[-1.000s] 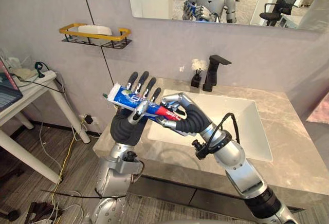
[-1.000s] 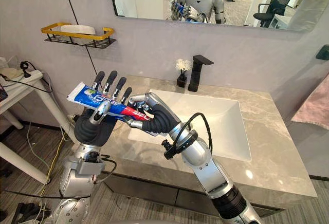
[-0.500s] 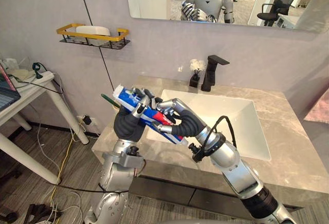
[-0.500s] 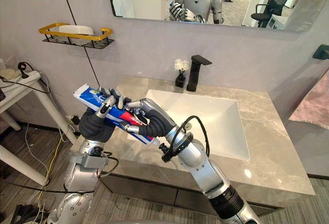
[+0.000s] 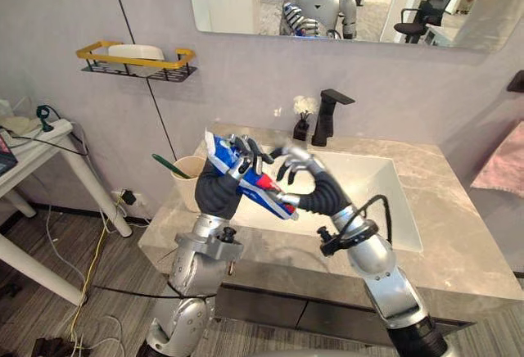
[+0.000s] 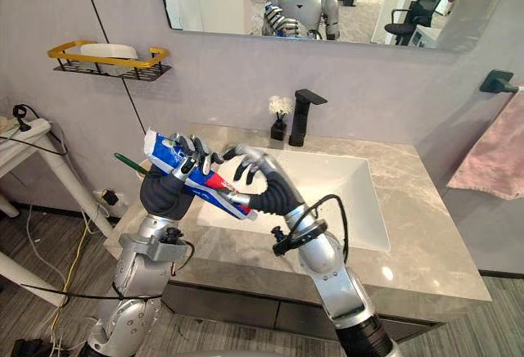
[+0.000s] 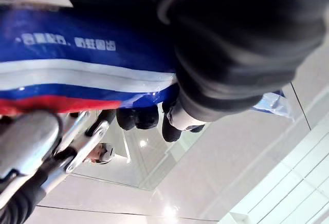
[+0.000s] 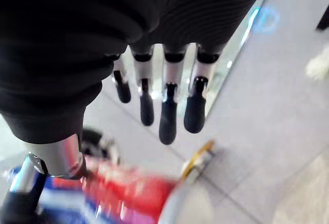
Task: Organize washtable
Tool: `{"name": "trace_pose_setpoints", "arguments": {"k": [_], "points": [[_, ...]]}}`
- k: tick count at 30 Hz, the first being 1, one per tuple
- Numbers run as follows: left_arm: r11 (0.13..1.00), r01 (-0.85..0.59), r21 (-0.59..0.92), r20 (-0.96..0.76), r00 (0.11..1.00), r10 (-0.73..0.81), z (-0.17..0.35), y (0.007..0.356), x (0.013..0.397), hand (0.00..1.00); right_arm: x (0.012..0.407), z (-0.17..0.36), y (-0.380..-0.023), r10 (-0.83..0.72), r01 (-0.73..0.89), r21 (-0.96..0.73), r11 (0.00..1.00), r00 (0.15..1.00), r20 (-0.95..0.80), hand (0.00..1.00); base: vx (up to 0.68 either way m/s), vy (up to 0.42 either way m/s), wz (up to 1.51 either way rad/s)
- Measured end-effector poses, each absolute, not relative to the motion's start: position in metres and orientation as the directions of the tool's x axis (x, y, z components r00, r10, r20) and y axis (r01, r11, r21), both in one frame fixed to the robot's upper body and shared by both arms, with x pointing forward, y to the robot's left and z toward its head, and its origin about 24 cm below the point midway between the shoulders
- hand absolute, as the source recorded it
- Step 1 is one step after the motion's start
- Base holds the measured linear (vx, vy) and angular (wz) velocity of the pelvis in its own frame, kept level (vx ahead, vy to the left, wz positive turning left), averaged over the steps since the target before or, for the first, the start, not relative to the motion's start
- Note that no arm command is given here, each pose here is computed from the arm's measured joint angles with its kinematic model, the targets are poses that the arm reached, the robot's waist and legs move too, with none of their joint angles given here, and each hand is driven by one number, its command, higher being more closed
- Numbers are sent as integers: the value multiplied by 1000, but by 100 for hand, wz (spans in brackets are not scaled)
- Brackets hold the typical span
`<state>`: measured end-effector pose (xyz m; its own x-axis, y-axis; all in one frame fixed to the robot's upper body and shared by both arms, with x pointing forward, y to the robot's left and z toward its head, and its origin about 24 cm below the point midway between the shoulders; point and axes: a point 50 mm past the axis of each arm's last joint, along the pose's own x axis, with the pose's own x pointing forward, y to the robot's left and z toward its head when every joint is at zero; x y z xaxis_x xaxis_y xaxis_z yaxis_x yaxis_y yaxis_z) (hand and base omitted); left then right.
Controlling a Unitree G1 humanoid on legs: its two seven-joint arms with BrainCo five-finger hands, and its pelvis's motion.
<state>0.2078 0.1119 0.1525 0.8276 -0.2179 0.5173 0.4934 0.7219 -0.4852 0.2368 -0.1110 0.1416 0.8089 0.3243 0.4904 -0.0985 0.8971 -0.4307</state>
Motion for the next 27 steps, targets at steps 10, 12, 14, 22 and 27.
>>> {"name": "trace_pose_setpoints", "arguments": {"k": [10,12,14,22,27], "points": [[751,438,-494,525,839,-144,155,124,211,100,217,178,-201,-188,412,-192,891,718,670,0,-14,-7,-15],[758,425,-495,526,841,-128,156,127,211,100,208,178,-221,-291,507,-142,850,676,677,0,-25,-6,-10],[780,399,-481,539,837,-96,157,133,211,100,194,177,-251,-432,652,-94,753,597,676,0,-31,-5,-12],[800,328,-503,542,841,-4,160,145,214,100,147,110,-315,-796,866,-18,500,468,385,0,-10,-7,-14],[819,290,-495,564,824,49,168,153,225,100,121,50,-324,-904,906,-94,412,420,86,0,4,-12,-1]]}}
